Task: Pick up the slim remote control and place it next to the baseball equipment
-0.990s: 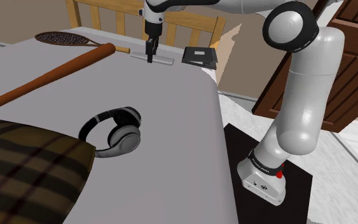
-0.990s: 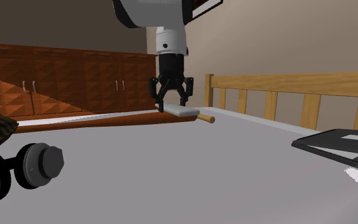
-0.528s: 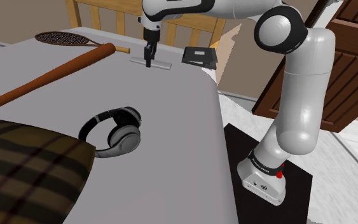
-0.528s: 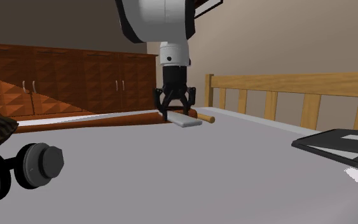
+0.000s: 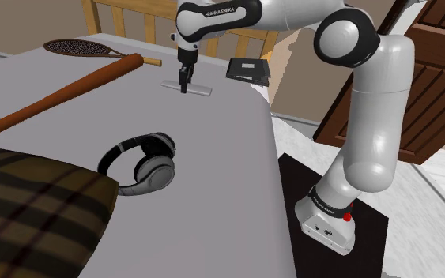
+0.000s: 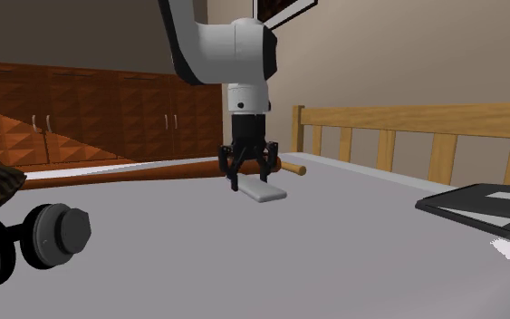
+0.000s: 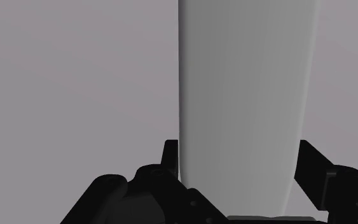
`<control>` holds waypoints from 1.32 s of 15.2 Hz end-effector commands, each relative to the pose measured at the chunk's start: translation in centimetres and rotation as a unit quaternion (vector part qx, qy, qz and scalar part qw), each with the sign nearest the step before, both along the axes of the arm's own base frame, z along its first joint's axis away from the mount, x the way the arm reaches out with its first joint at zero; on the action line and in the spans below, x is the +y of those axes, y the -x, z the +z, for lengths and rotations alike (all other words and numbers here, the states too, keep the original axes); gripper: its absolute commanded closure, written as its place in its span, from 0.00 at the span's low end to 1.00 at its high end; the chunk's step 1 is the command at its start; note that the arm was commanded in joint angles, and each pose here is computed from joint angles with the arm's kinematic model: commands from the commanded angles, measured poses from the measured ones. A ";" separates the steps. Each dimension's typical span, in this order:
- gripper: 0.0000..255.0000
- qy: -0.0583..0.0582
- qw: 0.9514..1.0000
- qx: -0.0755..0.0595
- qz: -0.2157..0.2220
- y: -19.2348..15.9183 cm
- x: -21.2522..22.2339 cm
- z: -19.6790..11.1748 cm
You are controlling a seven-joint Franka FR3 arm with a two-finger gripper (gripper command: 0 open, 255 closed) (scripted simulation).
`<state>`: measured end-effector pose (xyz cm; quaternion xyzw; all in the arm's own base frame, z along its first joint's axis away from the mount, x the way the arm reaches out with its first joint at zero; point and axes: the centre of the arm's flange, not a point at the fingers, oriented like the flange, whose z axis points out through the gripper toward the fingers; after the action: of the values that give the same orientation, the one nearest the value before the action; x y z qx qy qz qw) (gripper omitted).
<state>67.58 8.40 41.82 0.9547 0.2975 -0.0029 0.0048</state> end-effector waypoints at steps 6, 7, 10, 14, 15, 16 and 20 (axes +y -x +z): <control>1.00 0.000 1.000 0.000 0.000 0.0 -0.1 -3.7; 1.00 0.000 1.000 0.000 0.000 0.0 -0.1 -4.2; 1.00 0.000 1.000 0.000 0.000 0.0 -0.1 -5.8; 1.00 0.000 1.000 0.000 0.000 0.0 -0.1 -6.0; 1.00 0.000 1.000 0.000 0.000 0.0 -0.1 -6.0; 1.00 0.000 1.000 0.000 0.000 0.0 -0.1 -6.0; 0.00 0.000 1.000 0.000 0.000 -0.1 -0.1 -6.0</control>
<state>67.63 8.35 35.81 0.9547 0.2974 -0.0026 0.0049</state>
